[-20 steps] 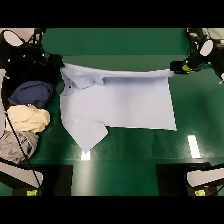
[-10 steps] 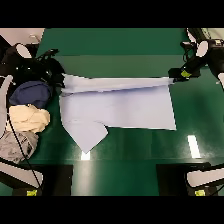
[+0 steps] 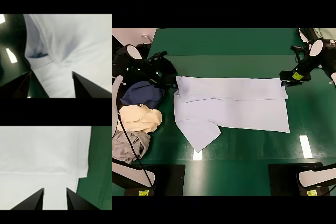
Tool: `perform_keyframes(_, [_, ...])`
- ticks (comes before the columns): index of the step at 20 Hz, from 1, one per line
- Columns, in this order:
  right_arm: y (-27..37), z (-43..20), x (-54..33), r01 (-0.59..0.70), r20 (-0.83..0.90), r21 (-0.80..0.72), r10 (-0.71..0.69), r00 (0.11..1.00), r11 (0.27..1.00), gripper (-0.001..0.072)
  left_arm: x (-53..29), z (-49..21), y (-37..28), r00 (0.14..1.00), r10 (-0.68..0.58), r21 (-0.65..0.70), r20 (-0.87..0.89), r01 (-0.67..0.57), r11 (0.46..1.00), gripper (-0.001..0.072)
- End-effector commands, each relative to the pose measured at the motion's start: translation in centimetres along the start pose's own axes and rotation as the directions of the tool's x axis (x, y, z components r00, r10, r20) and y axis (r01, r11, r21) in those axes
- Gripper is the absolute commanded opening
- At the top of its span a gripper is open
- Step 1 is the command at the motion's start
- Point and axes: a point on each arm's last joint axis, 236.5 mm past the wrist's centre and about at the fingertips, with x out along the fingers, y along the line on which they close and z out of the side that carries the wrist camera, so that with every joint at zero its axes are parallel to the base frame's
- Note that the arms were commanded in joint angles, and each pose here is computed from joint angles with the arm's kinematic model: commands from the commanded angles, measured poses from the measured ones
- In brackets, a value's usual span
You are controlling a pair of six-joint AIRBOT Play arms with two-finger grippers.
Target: Fold the shirts.
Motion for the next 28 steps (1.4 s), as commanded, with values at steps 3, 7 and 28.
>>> perform_keyframes(3, [0.8, -4.0, -1.2, -0.043, -0.149, -0.06, 0.034, 0.988, 0.997, 0.0338, -3.0, -2.8, 0.5, 0.999, -0.019, -0.098, -0.046, 0.014, 0.995, 0.0603])
perform_keyframes(7, [0.6, -7.3, -2.3, -0.046, -0.146, -0.063, 0.036, 0.989, 0.997, 0.0338, -2.5, -8.6, -0.9, 0.997, -0.027, -0.131, -0.072, 0.017, 0.991, 0.0603])
perform_keyframes(28, [2.1, -14.7, -2.6, -0.206, -0.05, 0.009, 0.206, 0.977, 0.978, 0.0337, 7.6, -19.4, -6.3, 0.989, -0.147, -0.31, 0.016, 0.145, 0.94, 0.0274])
